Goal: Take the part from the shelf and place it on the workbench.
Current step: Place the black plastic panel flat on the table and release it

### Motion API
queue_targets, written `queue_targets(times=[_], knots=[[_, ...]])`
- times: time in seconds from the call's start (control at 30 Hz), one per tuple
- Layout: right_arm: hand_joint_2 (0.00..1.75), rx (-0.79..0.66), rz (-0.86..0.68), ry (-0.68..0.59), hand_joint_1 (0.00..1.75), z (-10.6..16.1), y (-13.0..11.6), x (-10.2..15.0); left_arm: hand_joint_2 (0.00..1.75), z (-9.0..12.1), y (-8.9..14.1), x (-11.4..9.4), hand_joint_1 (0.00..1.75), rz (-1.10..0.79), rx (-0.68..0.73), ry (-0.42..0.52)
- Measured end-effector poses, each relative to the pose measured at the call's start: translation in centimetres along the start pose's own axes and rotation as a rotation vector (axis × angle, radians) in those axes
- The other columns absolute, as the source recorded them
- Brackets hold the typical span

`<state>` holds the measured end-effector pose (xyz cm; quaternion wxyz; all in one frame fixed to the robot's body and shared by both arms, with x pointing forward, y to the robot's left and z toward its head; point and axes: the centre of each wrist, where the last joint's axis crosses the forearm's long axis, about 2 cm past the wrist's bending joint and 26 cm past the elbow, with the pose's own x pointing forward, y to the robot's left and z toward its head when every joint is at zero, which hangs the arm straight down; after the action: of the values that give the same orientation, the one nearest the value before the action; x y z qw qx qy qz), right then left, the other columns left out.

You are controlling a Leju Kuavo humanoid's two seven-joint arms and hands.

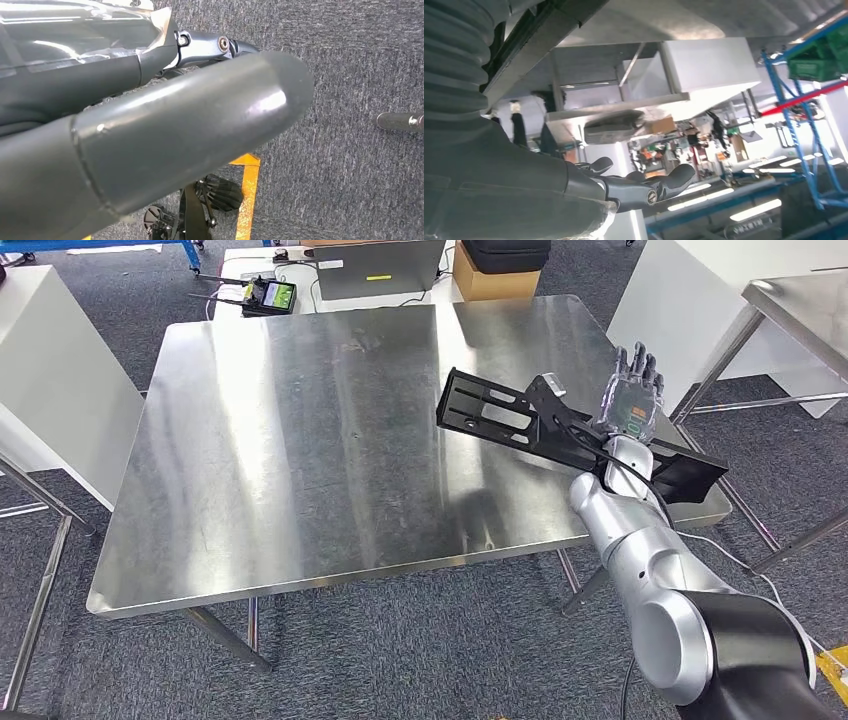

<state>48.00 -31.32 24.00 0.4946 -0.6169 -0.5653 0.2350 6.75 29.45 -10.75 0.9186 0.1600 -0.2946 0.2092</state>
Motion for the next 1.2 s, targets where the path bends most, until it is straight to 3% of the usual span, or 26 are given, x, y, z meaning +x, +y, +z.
queue_targets(times=[0.3,0.5,0.63,1.2], knots=[[1.75,0.008,-0.009,-0.04,0.0,-1.0,-1.3,2.4,0.0,0.0,0.1,-0.1,0.0,0.013,0.017,0.005],[1.75,0.457,0.04,-0.002,0.0,-0.4,-0.4,4.4,0.0,0.0,0.2,-0.1,0.0,0.036,0.033,0.01],[1.75,0.58,0.047,0.025,0.0,0.6,0.4,5.1,0.0,0.1,0.2,-0.2,0.0,0.043,0.045,0.016],[1.75,0.54,0.034,0.049,0.0,1.2,1.1,4.3,0.0,0.2,0.4,-0.5,0.0,0.042,0.058,0.019]])
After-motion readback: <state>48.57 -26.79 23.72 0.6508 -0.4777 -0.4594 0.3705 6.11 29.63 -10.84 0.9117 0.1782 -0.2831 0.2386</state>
